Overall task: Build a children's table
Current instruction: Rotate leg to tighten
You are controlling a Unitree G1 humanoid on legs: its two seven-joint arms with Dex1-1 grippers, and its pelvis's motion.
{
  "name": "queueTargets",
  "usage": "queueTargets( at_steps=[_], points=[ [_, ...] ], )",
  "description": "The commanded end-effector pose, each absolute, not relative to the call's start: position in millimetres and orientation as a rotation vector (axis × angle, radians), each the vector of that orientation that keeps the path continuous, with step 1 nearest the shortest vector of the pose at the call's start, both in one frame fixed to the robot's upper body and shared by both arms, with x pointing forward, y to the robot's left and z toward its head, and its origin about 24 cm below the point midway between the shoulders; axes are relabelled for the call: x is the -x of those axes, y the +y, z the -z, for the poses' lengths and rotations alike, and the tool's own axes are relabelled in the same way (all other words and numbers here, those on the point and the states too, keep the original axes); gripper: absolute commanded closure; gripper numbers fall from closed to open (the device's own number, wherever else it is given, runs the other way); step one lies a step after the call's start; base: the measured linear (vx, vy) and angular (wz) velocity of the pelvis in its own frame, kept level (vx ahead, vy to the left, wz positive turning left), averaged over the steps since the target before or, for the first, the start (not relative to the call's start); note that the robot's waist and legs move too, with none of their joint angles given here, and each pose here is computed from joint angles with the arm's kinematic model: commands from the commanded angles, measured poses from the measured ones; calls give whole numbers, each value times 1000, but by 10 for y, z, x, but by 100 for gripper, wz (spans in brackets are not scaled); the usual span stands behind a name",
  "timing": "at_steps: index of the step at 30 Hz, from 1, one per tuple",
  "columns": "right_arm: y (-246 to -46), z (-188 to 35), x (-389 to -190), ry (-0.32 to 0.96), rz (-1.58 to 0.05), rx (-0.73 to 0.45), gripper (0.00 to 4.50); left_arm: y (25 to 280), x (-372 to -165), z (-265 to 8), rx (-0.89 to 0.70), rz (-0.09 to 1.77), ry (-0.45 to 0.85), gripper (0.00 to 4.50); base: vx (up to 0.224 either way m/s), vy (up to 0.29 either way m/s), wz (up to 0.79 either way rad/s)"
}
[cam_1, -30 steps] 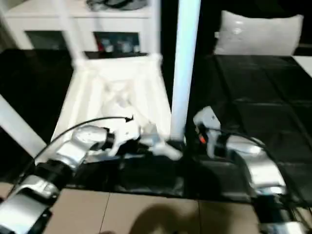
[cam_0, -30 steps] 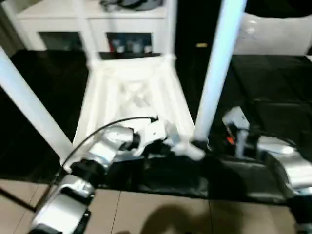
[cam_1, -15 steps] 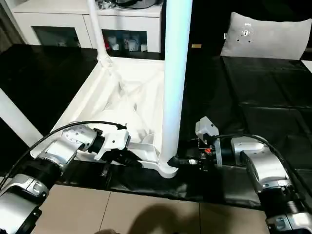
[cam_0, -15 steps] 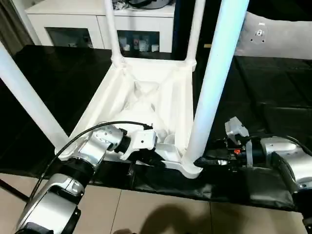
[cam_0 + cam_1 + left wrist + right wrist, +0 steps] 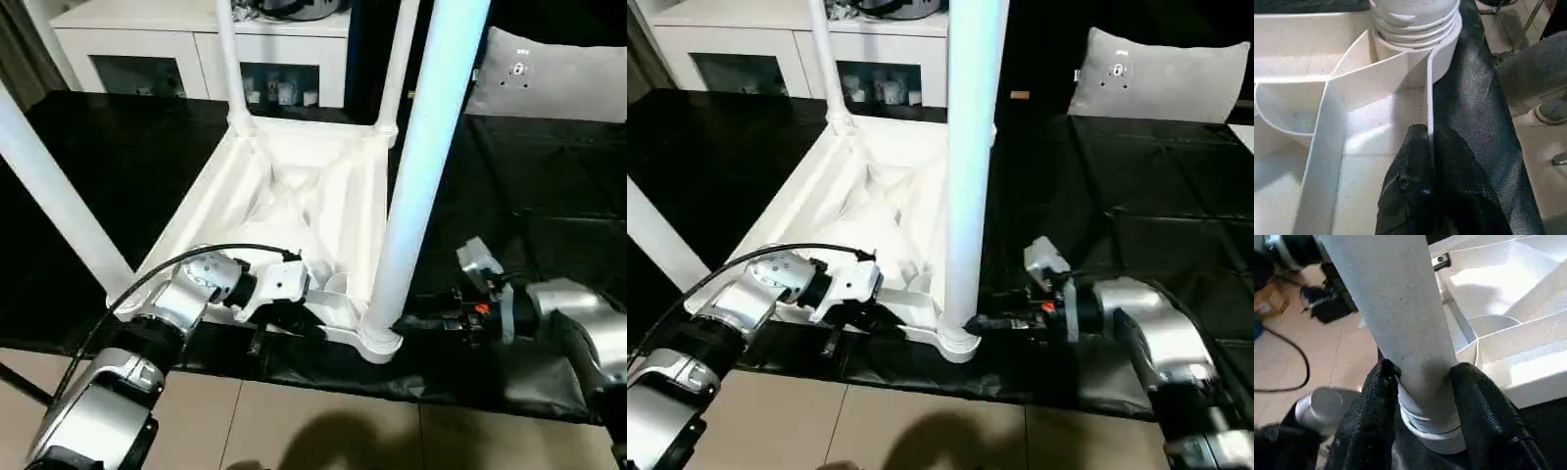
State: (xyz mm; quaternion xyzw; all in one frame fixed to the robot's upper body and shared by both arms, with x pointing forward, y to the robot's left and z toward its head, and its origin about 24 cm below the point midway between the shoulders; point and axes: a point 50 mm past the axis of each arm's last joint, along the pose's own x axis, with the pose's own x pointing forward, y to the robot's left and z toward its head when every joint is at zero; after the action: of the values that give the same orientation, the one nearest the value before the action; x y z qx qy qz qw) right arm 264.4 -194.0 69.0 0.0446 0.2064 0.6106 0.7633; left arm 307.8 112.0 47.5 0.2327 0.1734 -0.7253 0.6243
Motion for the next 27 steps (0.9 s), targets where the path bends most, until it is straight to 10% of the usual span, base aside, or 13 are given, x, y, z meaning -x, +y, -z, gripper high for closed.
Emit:
queueTargets(
  at_steps=[1, 12, 27],
  points=[
    [-1718, -737, -2718, 397, -1282, -63, 302, 832, -3057, -458, -494, 1640, 364, 450, 0, 0, 0],
    [-1453, -580, -3142, 415, -601, -84, 367, 253, -3166, -480, -339, 1312, 346, 450, 0, 0, 0],
    [-1842, -726, -2967, 306, -854, -34, 254, 422, -3135, -405, -501, 1348, 302, 450, 0, 0, 0]
  ],
)
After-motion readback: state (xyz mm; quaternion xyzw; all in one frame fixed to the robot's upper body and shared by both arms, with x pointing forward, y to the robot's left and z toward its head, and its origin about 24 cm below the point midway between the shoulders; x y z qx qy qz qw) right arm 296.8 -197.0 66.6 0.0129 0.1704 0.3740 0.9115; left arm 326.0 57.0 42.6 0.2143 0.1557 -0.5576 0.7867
